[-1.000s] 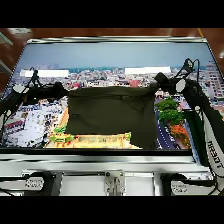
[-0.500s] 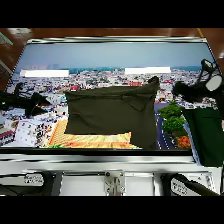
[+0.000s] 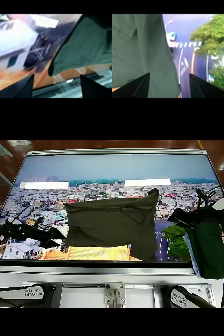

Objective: Fold the shirts.

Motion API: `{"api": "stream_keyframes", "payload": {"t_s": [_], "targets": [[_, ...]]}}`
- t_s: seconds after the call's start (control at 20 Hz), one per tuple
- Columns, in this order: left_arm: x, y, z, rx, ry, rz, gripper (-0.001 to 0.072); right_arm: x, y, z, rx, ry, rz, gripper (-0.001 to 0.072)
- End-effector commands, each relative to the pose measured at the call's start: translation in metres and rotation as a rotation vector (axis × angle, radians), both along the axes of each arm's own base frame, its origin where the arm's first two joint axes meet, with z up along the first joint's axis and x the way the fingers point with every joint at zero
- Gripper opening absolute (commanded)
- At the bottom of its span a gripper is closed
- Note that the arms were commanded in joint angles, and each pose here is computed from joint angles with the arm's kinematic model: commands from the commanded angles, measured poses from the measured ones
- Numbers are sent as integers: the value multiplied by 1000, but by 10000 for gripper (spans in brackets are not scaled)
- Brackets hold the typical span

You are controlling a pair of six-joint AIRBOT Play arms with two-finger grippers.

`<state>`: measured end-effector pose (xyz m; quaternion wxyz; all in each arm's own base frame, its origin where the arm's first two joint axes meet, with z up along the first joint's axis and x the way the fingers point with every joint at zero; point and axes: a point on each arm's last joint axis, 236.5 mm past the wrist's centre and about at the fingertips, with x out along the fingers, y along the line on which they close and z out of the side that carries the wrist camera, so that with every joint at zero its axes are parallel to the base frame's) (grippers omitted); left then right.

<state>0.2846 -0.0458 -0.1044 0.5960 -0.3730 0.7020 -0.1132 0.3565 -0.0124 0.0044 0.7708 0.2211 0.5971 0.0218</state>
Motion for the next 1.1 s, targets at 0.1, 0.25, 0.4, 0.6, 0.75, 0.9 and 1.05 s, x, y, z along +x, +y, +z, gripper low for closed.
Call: {"api": "stream_keyframes", "payload": {"t_s": [0.1, 0.25, 0.4, 0.6, 0.75, 0.9, 1.05], "targets": [[9, -22, -15, -2, -33, 15, 643, 2, 2, -2, 8, -11, -4, 597], [19, -39, -15, -14, -54, 23, 430, 1, 3, -3, 14, -3, -18, 597], [12, -56, -18, -20, -50, -40, 50, -18, 10, -26, 48, 101, -3, 597], [10, -61, -11, -31, -84, -95, 40, -43, 24, -75, 124, 267, -6, 597], [18, -53, 4, -17, -146, -83, 40, -38, 43, -95, 234, 307, -21, 597], [23, -47, 17, -6, -193, -70, 40, -23, 54, -112, 317, 311, -85, 597], [24, -47, 21, -3, -205, -71, 40, -24, 67, -127, 333, 339, -68, 596]]}}
